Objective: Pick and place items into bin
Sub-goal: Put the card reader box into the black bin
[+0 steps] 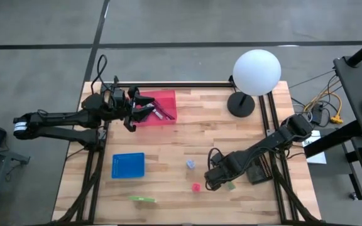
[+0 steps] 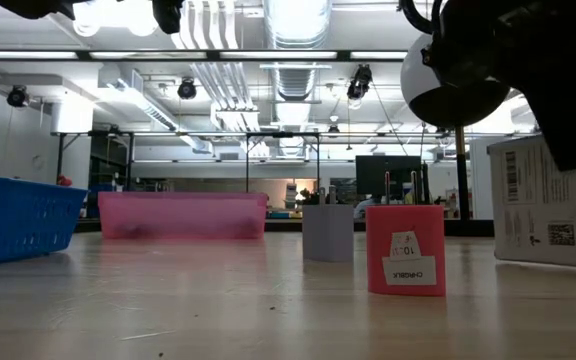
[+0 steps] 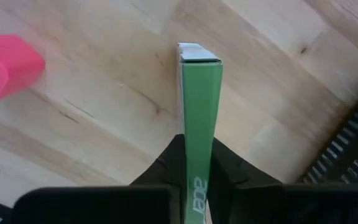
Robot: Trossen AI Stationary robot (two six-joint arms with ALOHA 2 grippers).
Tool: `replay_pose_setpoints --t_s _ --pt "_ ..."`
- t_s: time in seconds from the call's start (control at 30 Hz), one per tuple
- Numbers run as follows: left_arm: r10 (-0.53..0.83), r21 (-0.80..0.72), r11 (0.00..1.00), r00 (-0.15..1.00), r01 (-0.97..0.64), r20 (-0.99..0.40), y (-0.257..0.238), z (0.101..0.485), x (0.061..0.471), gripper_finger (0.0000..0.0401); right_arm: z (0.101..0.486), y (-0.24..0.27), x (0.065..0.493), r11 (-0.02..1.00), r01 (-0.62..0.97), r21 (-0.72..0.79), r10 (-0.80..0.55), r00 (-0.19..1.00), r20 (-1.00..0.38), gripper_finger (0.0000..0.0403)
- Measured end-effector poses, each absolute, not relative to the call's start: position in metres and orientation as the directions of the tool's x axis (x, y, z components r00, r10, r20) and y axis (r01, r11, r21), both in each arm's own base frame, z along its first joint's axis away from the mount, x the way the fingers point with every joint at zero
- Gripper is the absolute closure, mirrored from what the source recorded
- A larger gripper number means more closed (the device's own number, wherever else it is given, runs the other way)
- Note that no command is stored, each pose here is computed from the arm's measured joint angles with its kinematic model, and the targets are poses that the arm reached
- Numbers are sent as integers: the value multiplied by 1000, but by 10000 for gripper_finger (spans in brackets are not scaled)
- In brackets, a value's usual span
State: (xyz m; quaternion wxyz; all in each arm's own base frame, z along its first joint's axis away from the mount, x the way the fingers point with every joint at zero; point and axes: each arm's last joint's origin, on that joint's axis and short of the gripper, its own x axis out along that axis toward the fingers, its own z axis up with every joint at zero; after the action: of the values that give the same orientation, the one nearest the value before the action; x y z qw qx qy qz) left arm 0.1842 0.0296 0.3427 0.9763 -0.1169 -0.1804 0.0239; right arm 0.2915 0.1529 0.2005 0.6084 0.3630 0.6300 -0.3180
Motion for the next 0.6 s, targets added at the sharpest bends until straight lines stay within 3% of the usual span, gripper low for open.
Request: replay_pose_setpoints --t_s 0.37,0.6 --pt "88 -236 972 931 -3 354 29 344 184 228 252 147 276 514 857 35 107 -23 -994 383" --pt "88 -235 972 929 -1 359 29 345 183 228 289 133 247 421 897 -135 3 -151 -989 384"
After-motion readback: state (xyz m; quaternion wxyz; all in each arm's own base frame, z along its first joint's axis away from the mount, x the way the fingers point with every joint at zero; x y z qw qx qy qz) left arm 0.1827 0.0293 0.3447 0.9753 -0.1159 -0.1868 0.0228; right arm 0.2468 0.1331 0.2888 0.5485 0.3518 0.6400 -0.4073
